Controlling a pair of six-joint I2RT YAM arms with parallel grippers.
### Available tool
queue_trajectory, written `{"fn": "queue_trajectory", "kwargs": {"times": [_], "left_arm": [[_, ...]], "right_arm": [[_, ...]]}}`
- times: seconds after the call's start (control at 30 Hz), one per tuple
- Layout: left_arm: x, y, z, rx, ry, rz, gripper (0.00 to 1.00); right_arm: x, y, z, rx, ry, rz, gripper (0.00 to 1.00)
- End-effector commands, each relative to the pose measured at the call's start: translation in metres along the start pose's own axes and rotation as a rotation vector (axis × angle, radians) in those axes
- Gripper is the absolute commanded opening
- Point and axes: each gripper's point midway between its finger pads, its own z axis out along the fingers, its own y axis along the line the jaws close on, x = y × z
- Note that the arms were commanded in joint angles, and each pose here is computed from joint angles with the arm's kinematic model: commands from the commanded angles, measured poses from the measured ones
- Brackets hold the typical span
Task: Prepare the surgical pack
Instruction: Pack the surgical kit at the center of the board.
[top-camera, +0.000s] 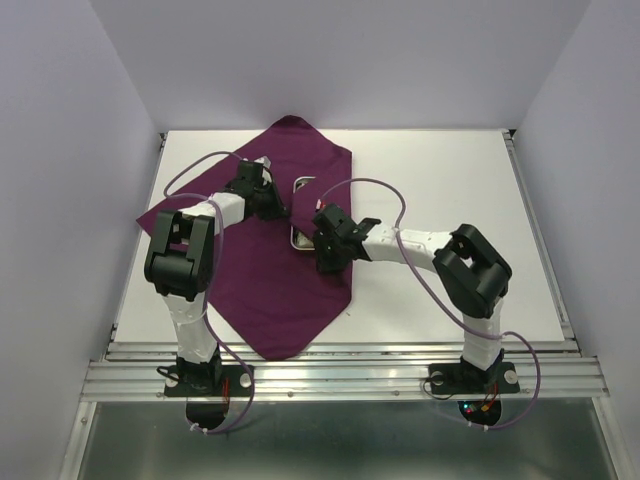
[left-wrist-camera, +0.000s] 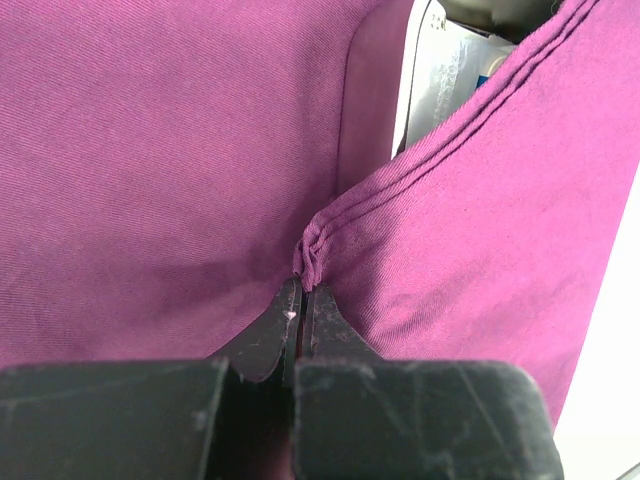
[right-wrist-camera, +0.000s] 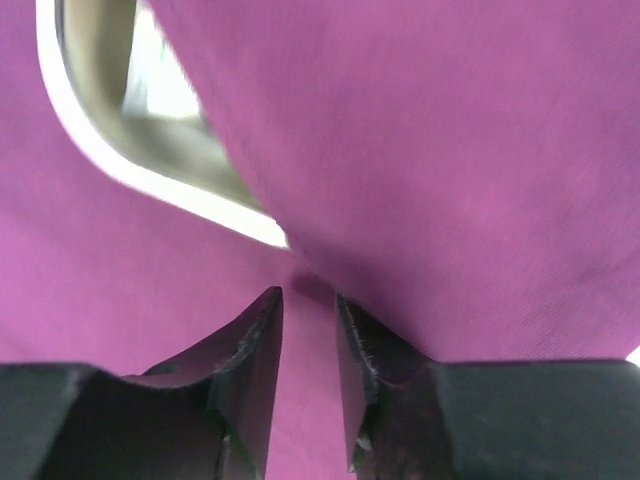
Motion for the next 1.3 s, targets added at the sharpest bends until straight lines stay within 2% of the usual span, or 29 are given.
{"fn": "queue_trajectory", "kwargs": {"times": [0.0,0.17,0.37,0.47,0.63,0.87,1.03,1.17,1.27], "left_arm": [[-0.001,0.009,-0.002,-0.048,-0.002,-0.001,0.0],[-0.005,0.008,-0.005,-0.052,-0.016,-0.003,0.0],[-0.013,0.01,-0.011,-0.078,-0.056,-0.002,0.0],[-0.017,0.012,-0.013,-0.098,-0.067,-0.004,0.0],[-0.021,0.018,-0.019,-0.137,-0.097,-0.006,0.0],[-0.018,0.018,-0.017,-0.133,-0.077,-0.002,0.0],[-0.014,0.018,-0.013,-0.123,-0.063,-0.007,0.0],[-0.015,0.011,-0.01,-0.096,-0.045,-0.018,0.0],[-0.016,0.011,-0.01,-0.104,-0.046,-0.016,0.0]], "right_arm": [[-0.015,0.026,-0.038,-0.168,-0.04,-0.012,0.36],[-0.01,0.027,-0.062,-0.185,-0.041,-0.028,0.39],[-0.047,-0.007,-0.097,-0.046,-0.224,0.012,0.39],[-0.065,-0.039,-0.104,-0.002,-0.26,0.093,0.39],[-0.068,-0.062,-0.096,0.029,-0.239,0.142,0.38],[-0.064,-0.049,-0.075,-0.019,-0.177,0.157,0.36],[-0.06,-0.031,-0.065,-0.116,-0.144,0.155,0.29],[-0.041,-0.035,-0.044,-0.114,-0.082,0.168,0.17],[-0.027,-0.03,-0.04,-0.131,-0.055,0.161,0.16]]}}
